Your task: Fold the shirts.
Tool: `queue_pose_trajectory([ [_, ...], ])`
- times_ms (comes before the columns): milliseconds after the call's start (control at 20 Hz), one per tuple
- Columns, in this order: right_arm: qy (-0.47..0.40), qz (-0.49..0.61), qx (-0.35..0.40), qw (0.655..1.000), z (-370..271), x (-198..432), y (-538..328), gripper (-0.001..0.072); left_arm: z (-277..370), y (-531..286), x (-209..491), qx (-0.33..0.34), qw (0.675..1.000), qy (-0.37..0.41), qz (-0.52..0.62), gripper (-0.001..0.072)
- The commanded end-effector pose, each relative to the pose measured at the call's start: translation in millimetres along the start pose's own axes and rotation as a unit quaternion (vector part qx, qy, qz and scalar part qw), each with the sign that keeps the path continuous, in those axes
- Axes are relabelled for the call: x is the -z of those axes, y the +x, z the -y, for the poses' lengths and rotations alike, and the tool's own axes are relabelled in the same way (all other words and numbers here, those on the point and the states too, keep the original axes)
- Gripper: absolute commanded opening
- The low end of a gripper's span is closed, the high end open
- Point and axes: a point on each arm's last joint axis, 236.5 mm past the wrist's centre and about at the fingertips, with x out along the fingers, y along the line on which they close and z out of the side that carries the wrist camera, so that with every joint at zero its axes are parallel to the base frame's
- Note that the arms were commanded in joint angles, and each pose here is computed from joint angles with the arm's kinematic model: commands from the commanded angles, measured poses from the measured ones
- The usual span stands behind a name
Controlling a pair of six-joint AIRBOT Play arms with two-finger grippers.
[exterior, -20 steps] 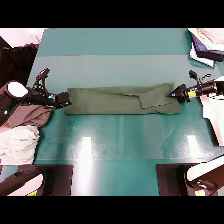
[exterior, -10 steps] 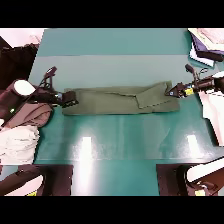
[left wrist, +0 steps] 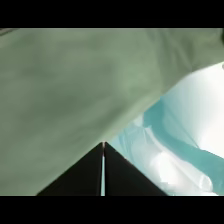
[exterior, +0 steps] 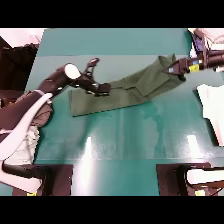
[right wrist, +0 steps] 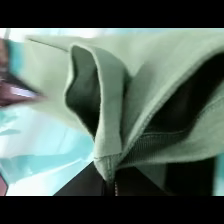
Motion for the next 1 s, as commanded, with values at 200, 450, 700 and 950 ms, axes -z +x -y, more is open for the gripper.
queue_pose_trajectory([
  [200,-0.114,0.002,-0.053,0.992,-144.0,-36.8,32.8,0.0014,26.2,76.0,-27.1,0.048,0.999,-0.011,-0.001,0.0020],
  [450,-0.131,-0.023,-0.078,0.988,-171.6,-36.8,77.1,0.0014,22.0,76.3,-35.3,0.040,0.999,-0.005,0.016,0.0020],
  [700,-0.114,-0.033,-0.077,0.990,-158.6,-28.1,95.6,0.0014,-9.7,52.9,-30.7,0.013,1.000,-0.005,-0.016,0.0019],
  [950,-0.120,-0.016,-0.080,0.989,-167.9,-34.4,102.5,0.0014,-70.2,-37.5,-49.3,-0.095,0.995,0.035,-0.004,0.0019],
])
